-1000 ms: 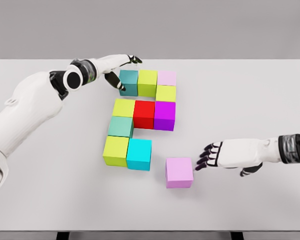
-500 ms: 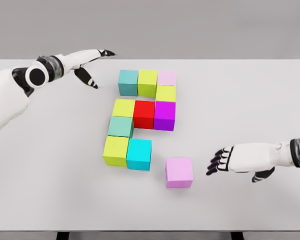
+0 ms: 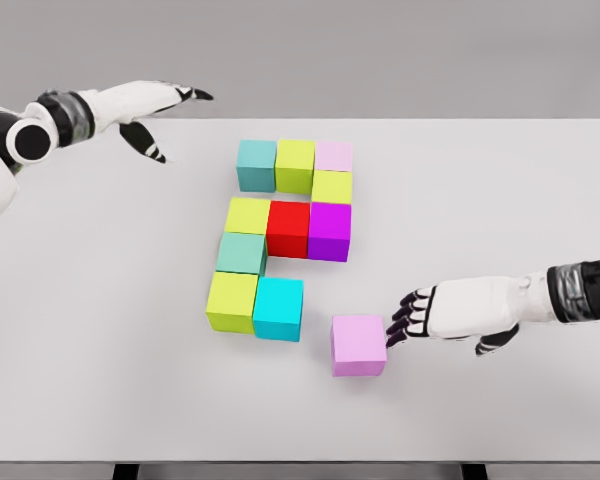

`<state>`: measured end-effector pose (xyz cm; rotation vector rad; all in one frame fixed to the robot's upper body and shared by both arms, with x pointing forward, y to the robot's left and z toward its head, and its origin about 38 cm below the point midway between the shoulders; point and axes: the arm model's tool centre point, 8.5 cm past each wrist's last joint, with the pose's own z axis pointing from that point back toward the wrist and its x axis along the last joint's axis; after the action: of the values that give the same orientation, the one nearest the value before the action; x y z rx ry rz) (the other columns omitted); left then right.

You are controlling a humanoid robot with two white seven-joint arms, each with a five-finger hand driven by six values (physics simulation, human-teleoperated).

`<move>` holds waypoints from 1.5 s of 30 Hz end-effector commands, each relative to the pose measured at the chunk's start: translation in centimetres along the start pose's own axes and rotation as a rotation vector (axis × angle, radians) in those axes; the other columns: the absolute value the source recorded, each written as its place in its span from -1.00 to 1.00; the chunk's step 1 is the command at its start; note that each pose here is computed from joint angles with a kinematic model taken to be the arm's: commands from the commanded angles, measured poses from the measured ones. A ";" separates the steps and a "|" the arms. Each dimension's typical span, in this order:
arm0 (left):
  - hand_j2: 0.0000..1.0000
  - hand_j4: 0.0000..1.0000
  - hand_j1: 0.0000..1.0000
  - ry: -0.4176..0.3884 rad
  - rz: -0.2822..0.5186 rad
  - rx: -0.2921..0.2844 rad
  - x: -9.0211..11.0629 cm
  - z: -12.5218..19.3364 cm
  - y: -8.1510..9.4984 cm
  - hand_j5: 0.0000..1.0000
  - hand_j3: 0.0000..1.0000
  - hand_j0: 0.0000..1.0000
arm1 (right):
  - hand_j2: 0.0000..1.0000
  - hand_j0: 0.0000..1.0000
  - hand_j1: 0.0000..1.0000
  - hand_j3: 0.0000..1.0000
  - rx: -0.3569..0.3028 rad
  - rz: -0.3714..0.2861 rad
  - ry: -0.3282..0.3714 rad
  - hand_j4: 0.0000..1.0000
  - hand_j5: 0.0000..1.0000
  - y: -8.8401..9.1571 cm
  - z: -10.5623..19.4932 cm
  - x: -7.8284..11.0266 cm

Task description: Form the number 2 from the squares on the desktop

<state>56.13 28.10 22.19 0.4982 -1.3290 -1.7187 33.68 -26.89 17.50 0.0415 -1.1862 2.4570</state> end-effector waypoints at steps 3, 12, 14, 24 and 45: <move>1.00 1.00 1.00 -0.114 0.007 -0.042 -2.5 6.8 0.4 1.00 1.00 1.00 | 1.00 1.00 1.00 1.00 -0.035 -0.019 -0.046 1.00 1.00 -0.9 -1.0 0.5; 1.00 1.00 1.00 -0.142 0.201 0.285 -4.8 16.4 -0.1 1.00 1.00 1.00 | 1.00 1.00 1.00 1.00 -0.109 -0.006 -0.063 1.00 1.00 -4.1 -0.2 0.2; 1.00 1.00 1.00 -0.122 0.169 0.293 -5.6 20.1 1.9 1.00 1.00 1.00 | 1.00 1.00 1.00 1.00 -0.119 0.006 -0.055 1.00 1.00 -4.7 0.2 0.0; 1.00 1.00 1.00 -0.127 0.022 0.210 -3.3 19.7 2.3 1.00 1.00 1.00 | 1.00 1.00 1.00 1.00 -0.150 0.013 -0.077 1.00 1.00 -6.0 0.0 0.2; 1.00 1.00 1.00 -0.131 -0.076 0.261 -2.0 18.9 6.1 1.00 1.00 1.00 | 1.00 1.00 1.00 1.00 -0.135 0.040 -0.122 1.00 1.00 -6.3 -2.7 0.8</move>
<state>45.44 40.17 34.00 0.6024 -1.6562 -1.6786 35.57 -21.03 20.66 0.1371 -1.4201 2.4338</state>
